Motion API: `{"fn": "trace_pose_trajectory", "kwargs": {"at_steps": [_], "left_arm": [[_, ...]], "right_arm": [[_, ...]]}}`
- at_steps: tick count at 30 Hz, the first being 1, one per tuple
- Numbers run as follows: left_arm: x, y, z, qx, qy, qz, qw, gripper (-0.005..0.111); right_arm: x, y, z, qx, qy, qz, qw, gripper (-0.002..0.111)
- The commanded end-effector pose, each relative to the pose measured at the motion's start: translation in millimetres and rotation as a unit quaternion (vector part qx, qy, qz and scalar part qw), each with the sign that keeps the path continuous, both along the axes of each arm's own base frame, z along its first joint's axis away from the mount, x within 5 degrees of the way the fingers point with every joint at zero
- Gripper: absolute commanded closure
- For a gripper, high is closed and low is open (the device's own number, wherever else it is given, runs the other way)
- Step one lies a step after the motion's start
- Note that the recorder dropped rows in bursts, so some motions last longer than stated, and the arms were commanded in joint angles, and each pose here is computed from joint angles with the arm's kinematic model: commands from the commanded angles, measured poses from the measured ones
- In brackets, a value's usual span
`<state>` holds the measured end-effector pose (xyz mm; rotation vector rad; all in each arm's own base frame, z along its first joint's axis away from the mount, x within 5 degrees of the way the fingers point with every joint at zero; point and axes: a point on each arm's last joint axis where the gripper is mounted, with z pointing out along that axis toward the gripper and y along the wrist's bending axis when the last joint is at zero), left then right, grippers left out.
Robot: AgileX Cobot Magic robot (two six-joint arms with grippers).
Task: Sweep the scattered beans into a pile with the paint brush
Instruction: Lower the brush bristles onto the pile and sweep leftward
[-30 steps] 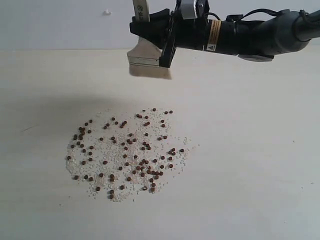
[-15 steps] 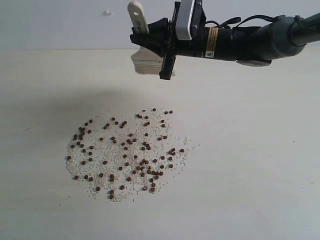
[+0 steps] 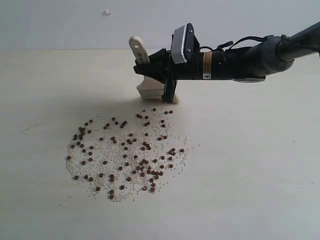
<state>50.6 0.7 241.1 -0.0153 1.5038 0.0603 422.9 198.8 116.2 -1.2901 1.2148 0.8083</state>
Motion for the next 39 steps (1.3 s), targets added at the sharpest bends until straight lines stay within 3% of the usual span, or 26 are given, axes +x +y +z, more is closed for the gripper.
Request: {"fn": "trace_pose_trajectory", "kwargs": {"at_steps": [1,15,24,28,34,39], "left_arm": [[-0.4,-0.1,-1.1,-0.003,0.000,0.000,1.000,0.107],[-0.4,-0.1,-1.1,-0.003,0.000,0.000,1.000,0.107],[-0.4,-0.4,-1.1,-0.003,0.000,-0.003,1.000,0.107],[-0.4,-1.3,-1.1,-0.003,0.000,-0.012,1.000,0.107],[-0.4,-2.2,-1.1,-0.003,0.000,-0.021,1.000,0.107],[-0.4,-2.2,-1.1,-0.003,0.000,-0.021,1.000,0.107]], "right_arm": [[-10.2,2.0,-0.9,0.004,0.059,0.051,0.997,0.108],[-15.9,4.3,-5.4,0.003,0.249,0.044,0.967,0.108],[-39.3,45.7,-5.4,-0.008,0.286,0.087,0.954,0.108],[-41.3,50.2,2.3,-0.002,0.280,0.090,0.956,0.108],[-38.6,44.4,42.2,0.015,0.241,0.086,0.967,0.108],[-41.5,41.1,77.7,0.022,0.150,0.096,0.984,0.108]]}}
